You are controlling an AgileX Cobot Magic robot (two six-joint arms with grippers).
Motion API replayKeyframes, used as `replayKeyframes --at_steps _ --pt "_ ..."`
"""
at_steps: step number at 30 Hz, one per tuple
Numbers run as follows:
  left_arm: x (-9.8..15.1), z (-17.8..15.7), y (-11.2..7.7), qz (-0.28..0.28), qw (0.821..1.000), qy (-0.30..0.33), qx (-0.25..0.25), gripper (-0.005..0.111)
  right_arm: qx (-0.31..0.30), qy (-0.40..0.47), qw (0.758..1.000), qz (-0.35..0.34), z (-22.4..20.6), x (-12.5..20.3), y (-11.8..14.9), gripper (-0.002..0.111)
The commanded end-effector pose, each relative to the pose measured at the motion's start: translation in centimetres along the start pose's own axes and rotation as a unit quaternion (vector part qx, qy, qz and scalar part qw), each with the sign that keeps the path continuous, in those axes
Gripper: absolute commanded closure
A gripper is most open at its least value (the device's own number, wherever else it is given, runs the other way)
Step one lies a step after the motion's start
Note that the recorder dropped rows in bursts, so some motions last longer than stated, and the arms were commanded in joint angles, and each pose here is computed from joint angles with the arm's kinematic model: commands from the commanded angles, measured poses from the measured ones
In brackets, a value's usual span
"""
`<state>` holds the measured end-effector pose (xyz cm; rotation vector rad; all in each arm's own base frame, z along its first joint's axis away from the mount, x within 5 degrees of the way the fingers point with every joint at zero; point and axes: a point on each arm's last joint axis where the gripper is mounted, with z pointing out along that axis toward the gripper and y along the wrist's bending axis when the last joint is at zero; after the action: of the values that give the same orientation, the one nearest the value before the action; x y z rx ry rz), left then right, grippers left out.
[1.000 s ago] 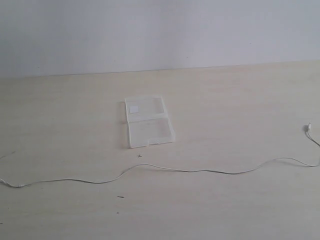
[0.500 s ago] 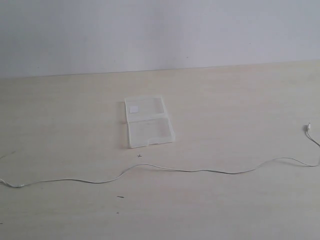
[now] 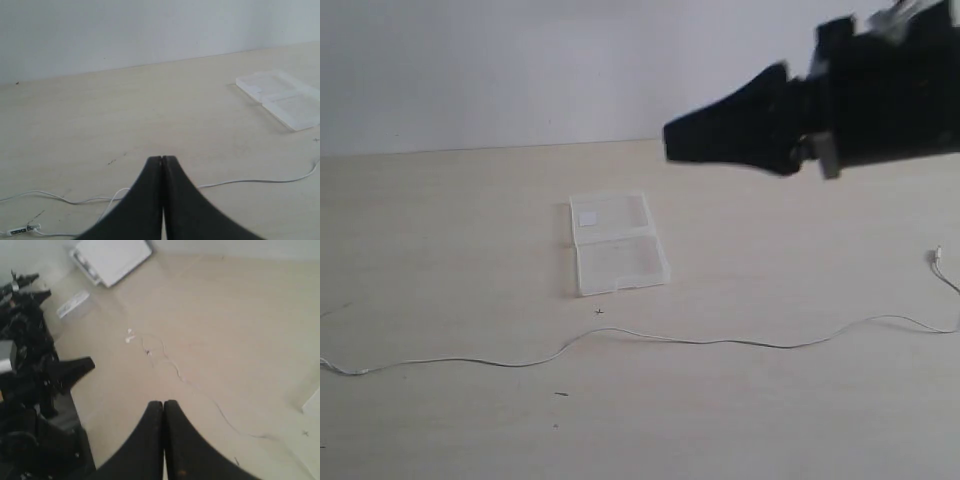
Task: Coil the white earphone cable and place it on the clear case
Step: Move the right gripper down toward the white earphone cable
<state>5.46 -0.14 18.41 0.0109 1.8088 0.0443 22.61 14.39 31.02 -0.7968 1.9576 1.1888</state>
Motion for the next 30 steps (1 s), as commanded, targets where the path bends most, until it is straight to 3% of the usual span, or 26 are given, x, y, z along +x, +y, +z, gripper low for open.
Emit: replayKeyframes --at_steps 1,6,11,19,22,25,30 --pt "-0.1 0.0 0.0 -0.004 1.0 -0.005 -0.002 0.107 0.011 0.052 0.998 -0.015 4.4 1.9 -2.0 0.108" --pt "-0.1 0.0 0.0 -0.004 1.0 -0.005 -0.002 0.107 0.023 0.081 0.996 -0.023 7.8 2.5 -3.0 0.108" --pt "-0.1 0.0 0.0 -0.004 1.0 -0.005 -0.002 0.107 0.01 0.048 0.999 -0.011 8.9 -0.7 -1.3 0.108" --pt "-0.1 0.0 0.0 -0.004 1.0 -0.005 -0.002 0.107 -0.013 -0.009 0.997 -0.072 8.3 -5.5 1.0 0.108" --pt "-0.1 0.0 0.0 -0.004 1.0 -0.005 -0.002 0.107 -0.015 -0.018 0.998 -0.062 8.0 -6.1 1.4 0.108" --pt "-0.1 0.0 0.0 -0.004 1.0 -0.005 -0.002 0.107 -0.002 -0.045 0.999 -0.009 6.8 -7.1 2.3 0.108" --pt "-0.1 0.0 0.0 -0.004 1.0 -0.005 -0.002 0.107 -0.008 -0.069 0.998 -0.005 4.5 -7.6 4.4 0.108"
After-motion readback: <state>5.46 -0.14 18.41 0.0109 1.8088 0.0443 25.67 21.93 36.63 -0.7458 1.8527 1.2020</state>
